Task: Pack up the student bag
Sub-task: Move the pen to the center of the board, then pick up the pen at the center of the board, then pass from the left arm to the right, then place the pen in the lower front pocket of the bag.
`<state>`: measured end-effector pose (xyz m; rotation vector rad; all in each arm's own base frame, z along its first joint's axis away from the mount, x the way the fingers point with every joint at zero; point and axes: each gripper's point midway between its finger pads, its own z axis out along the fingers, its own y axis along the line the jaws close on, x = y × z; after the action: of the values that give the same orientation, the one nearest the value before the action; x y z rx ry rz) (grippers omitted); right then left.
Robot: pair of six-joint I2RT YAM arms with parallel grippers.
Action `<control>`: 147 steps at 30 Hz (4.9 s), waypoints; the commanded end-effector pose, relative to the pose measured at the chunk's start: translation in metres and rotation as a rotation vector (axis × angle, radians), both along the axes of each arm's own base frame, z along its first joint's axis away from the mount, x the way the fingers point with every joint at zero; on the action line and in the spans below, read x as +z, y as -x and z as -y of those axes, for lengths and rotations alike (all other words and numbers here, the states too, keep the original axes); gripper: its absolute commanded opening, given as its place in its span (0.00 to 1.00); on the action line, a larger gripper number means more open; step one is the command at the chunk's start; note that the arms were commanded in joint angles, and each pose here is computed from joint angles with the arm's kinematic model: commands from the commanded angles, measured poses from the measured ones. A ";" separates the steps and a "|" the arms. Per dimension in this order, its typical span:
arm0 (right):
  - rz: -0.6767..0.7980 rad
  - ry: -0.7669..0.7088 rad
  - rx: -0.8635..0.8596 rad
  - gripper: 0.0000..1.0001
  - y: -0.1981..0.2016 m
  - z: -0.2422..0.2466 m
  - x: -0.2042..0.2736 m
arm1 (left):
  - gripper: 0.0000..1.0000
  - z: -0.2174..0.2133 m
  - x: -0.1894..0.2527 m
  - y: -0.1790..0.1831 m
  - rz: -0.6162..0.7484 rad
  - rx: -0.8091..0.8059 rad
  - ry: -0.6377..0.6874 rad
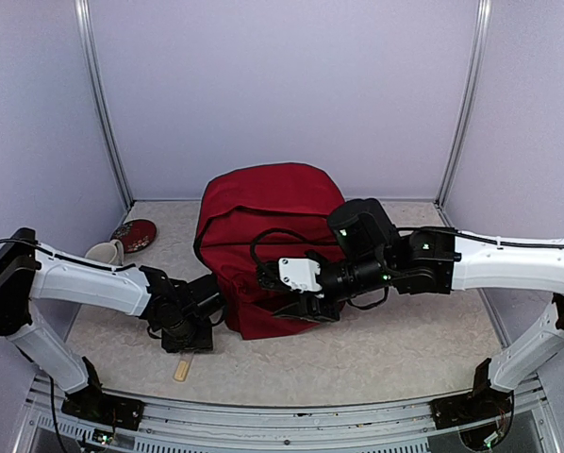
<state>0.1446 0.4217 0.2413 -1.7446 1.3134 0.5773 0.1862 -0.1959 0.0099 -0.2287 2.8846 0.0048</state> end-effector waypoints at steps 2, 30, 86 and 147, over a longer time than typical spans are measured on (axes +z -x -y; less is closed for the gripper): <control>0.005 -0.036 -0.001 0.56 0.005 -0.001 0.020 | 0.57 -0.006 -0.026 0.042 -0.168 -0.156 -0.004; -0.024 -0.235 -0.020 0.63 0.015 0.000 0.075 | 0.00 0.018 0.091 0.002 0.282 -0.237 0.197; -0.675 -0.331 0.159 0.00 0.031 -0.095 0.091 | 0.15 0.076 0.273 0.072 1.279 -0.400 -0.081; -0.209 -0.382 -0.401 0.86 -0.051 0.106 0.110 | 0.99 0.040 0.278 -0.072 0.884 -0.469 0.257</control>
<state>0.1606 0.3436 0.3608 -1.3198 1.4022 0.7141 0.2570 -0.2493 0.2837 0.3837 1.9938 -0.4542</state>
